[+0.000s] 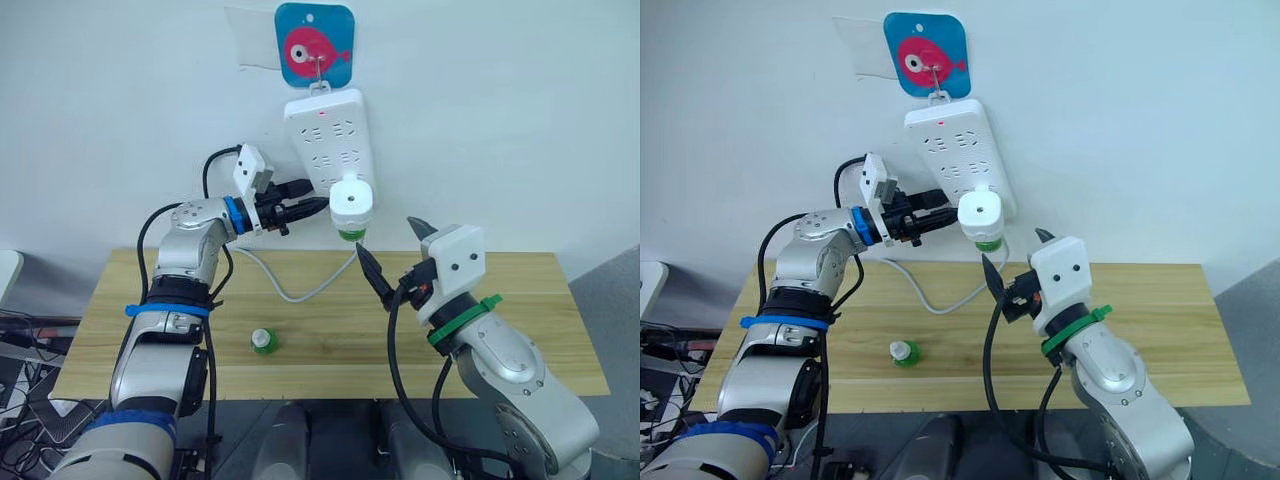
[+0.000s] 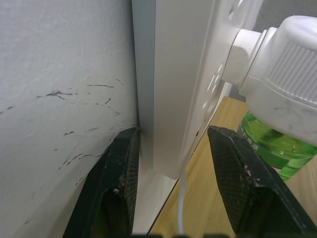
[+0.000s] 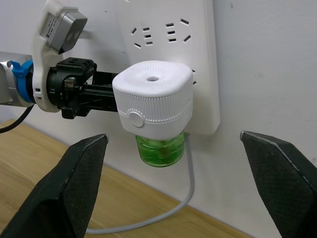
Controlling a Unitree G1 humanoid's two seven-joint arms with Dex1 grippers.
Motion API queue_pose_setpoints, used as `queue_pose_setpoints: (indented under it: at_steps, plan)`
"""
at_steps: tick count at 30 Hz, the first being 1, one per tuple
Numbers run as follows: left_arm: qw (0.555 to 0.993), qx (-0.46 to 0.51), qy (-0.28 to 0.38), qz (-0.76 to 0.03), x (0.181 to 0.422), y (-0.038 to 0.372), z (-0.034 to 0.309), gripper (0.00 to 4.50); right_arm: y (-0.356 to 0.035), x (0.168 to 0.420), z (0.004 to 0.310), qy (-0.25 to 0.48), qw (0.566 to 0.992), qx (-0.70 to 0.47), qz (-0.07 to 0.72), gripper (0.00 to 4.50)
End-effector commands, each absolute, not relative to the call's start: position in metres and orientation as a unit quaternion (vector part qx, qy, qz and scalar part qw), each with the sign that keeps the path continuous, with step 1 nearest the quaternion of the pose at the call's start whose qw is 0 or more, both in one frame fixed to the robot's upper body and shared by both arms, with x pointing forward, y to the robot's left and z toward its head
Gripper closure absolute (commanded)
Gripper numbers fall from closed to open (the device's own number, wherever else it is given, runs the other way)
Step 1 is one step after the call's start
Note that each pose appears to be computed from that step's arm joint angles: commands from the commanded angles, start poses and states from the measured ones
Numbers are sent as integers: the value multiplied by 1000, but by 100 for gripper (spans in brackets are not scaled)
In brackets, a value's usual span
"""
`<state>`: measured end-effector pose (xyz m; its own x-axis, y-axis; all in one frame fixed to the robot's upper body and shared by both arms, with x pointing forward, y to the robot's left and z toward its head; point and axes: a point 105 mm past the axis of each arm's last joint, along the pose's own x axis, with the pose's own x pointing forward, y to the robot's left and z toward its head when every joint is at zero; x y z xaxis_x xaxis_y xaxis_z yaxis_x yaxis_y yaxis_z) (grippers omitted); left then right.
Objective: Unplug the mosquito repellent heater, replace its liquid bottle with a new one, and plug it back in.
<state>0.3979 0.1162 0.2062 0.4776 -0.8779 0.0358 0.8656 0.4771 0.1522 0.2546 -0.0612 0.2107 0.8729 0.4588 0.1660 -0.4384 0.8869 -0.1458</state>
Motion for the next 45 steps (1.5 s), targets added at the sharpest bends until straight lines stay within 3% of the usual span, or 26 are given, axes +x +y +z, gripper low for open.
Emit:
queue_pose_setpoints:
  at_steps: [1, 19, 30, 45]
  plan:
    - [849, 54, -89, -518, 395, 106, 222, 224, -62, 247, 223, -125, 964, -47, 232, 0]
    - [790, 27, -84, -607, 373, 81, 238, 224, -62, 251, 223, -113, 968, -21, 225, 0]
    - [786, 1, -33, -618, 357, 98, 241, 224, -65, 248, 222, -108, 968, -17, 228, 0]
    - [821, -23, -71, -566, 367, 86, 250, 224, -55, 260, 235, -125, 965, -12, 229, 0]
